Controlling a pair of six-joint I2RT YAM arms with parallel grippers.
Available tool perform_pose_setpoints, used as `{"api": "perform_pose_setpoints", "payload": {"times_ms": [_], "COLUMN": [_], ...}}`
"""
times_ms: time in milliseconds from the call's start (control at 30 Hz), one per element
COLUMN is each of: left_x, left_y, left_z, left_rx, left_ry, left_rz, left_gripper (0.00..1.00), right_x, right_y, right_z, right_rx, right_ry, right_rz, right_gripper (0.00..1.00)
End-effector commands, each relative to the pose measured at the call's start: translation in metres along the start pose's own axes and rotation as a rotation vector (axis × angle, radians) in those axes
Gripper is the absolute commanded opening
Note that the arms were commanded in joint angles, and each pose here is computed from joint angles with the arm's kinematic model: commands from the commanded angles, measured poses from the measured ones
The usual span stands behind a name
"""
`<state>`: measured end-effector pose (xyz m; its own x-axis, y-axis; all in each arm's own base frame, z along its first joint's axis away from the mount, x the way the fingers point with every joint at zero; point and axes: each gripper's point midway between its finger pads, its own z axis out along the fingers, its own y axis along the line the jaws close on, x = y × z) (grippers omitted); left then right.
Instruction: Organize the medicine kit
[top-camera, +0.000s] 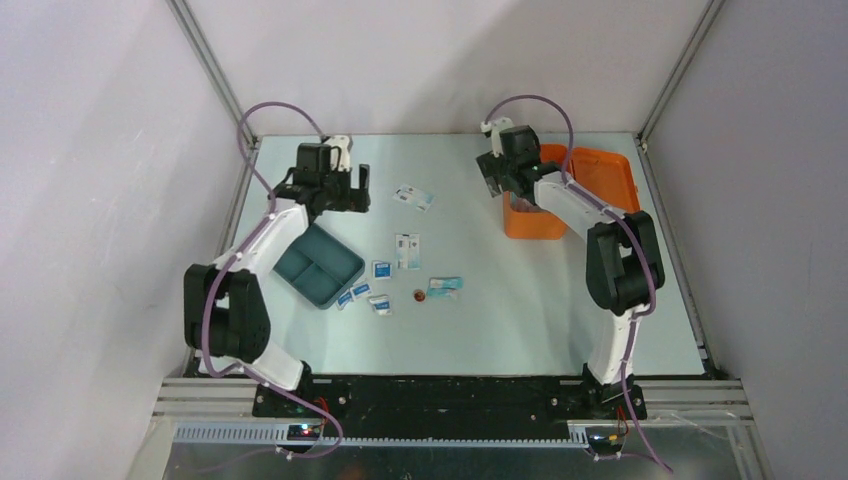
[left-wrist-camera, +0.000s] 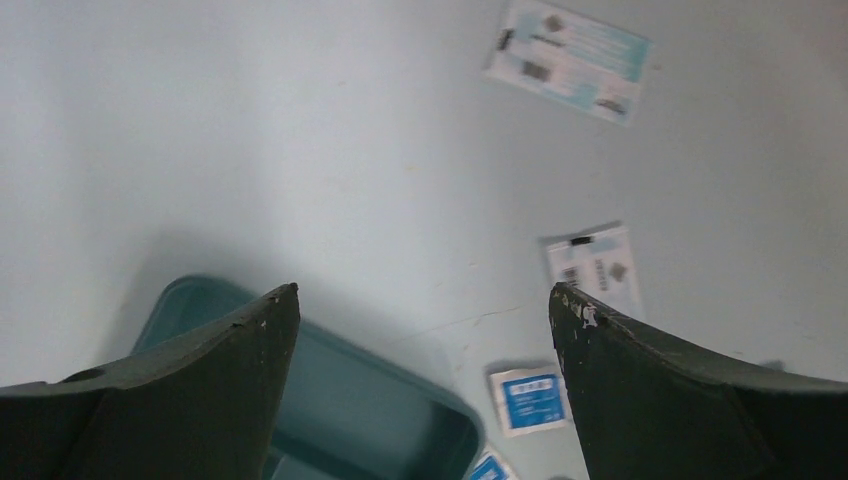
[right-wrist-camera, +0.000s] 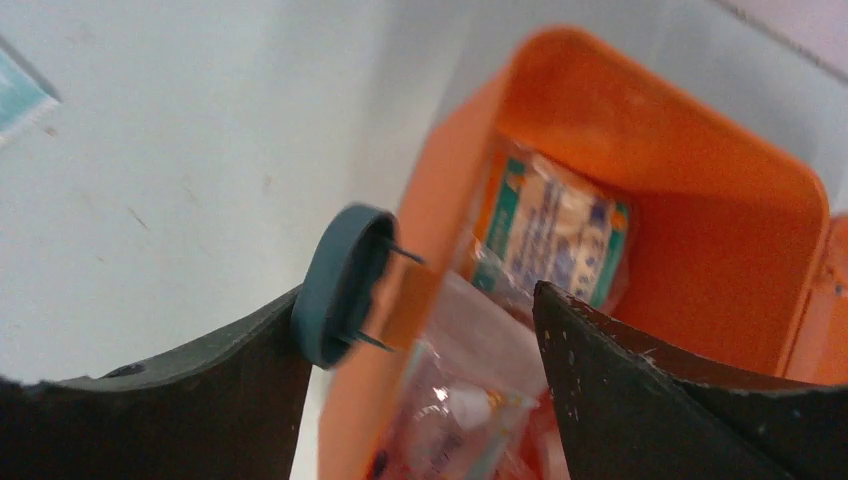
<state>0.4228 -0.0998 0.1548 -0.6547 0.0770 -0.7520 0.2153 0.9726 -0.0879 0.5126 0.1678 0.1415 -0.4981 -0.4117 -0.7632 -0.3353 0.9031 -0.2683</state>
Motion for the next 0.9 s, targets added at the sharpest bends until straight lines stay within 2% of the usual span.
{"api": "perform_pose_setpoints", "payload": {"times_ms": [0, 133, 267, 433, 500, 533, 667, 733, 867], "left_x": [-0.001, 0.021, 0.039, 0.047, 0.053, 0.056, 0.074, 0.081, 0.092], "left_y": [0.051, 0.078, 0.084, 0.081, 0.083, 0.085, 0.097, 0.104, 0.111], "left_z": [-0.033, -0.044, -0.045, -0.045, -0.044, -0.043, -0.042, -0.043, -0.042], "left_rx": [-0.207, -0.276, -0.272, -0.255, -0.264, -0.272, -0.313, -0.334, -0.359], "left_ry": [-0.036, -0.008, 0.016, 0.031, 0.046, 0.055, 0.098, 0.113, 0.140], "left_rz": [-0.063, -0.200, -0.279, -0.286, -0.292, -0.299, -0.340, -0.362, -0.389], "left_gripper": [0.99, 0.97, 0.96, 0.95, 0.95, 0.95, 0.99, 1.00, 0.99], "right_x": [-0.005, 0.018, 0.032, 0.046, 0.053, 0.051, 0.061, 0.062, 0.067], "right_y": [-0.025, -0.022, -0.012, -0.002, 0.004, 0.008, 0.027, 0.037, 0.054], "right_z": [-0.028, -0.035, -0.050, -0.079, -0.088, -0.094, -0.108, -0.115, -0.128], "right_rx": [0.051, 0.018, -0.035, -0.077, -0.113, -0.140, -0.212, -0.242, -0.308], "right_ry": [-0.028, 0.028, 0.057, 0.087, 0.101, 0.091, 0.104, 0.098, 0.103], "right_rz": [0.034, 0.069, 0.085, 0.097, 0.101, 0.104, 0.103, 0.073, 0.046], "right_gripper": [0.81, 0.74, 0.57, 0.55, 0.45, 0.36, 0.21, 0.17, 0.16]}}
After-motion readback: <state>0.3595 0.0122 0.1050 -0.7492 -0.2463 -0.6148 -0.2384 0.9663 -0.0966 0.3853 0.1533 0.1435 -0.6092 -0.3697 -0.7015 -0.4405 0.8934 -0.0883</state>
